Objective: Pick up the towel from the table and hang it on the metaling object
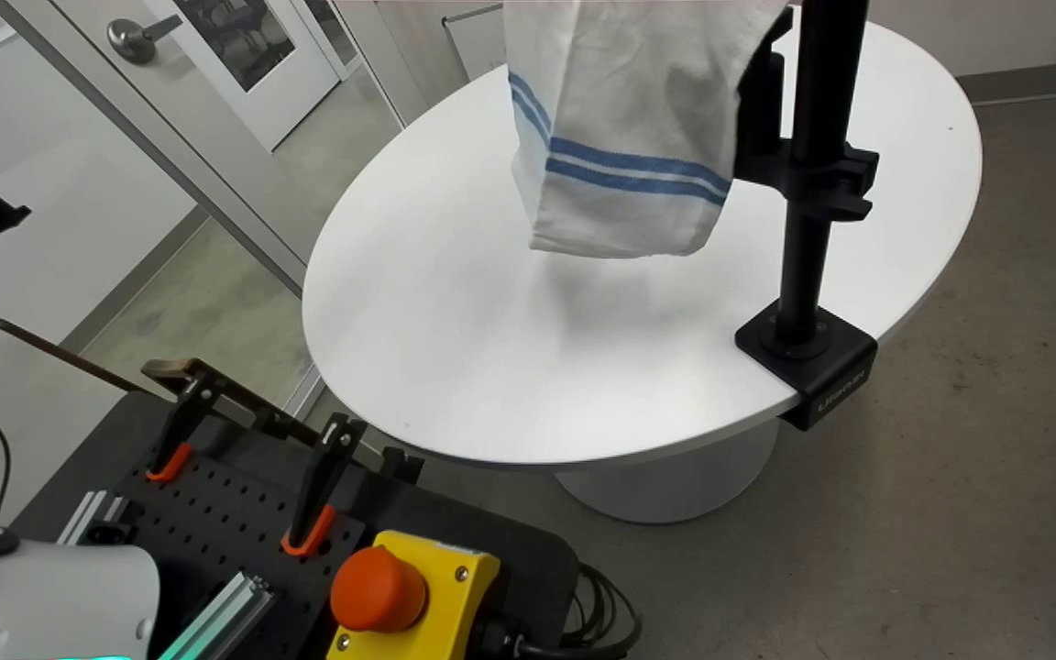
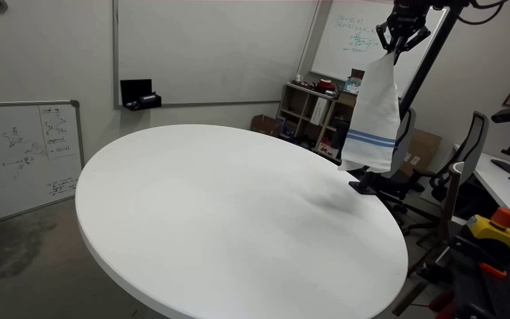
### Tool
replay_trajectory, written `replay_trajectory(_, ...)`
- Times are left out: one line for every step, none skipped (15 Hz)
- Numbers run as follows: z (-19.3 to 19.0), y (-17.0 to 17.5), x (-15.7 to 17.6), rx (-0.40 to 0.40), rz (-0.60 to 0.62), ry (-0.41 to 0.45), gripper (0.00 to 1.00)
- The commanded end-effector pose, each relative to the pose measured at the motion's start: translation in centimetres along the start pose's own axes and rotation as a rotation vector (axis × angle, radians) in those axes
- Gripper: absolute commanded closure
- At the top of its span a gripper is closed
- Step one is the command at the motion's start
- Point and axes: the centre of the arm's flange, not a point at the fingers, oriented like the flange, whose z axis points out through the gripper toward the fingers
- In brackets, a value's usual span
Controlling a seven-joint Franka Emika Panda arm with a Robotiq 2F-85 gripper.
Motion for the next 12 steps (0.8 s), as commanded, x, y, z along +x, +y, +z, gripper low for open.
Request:
replay_trajectory(0.7,-2.9,1.3,-0.043,0.015,0.005,0.99)
replay_trajectory(1.0,-3.5,1.5,-0.045,0.017,0.001,0.99)
replay_trajectory(1.3,-4.1,1.7,-0.048,0.02,-0.003,0.99)
replay_trajectory(1.6,-4.5,2.0,-0.052,0.03,-0.01,0.99)
replay_trajectory(2.0,-5.1,2.5,-0.06,0.043,-0.013,0.99)
replay_trajectory(2.3,-5.6,3.0,-0.07,0.055,-0.014,0.99)
replay_trajectory(2.6,-6.2,3.6,-0.083,0.07,-0.008,0.99)
replay_trajectory(2.7,-6.7,4.3,-0.094,0.083,-0.003,0.99)
replay_trajectory(2.8,-7.3,4.9,-0.103,0.096,0.001,0.99)
replay_trajectory(2.9,-7.9,5.5,-0.112,0.107,0.005,0.99)
replay_trajectory(3.1,-8.7,6.1,-0.126,0.118,0.01,0.99)
replay_trajectory(3.2,-9.4,6.4,-0.137,0.124,0.012,0.99)
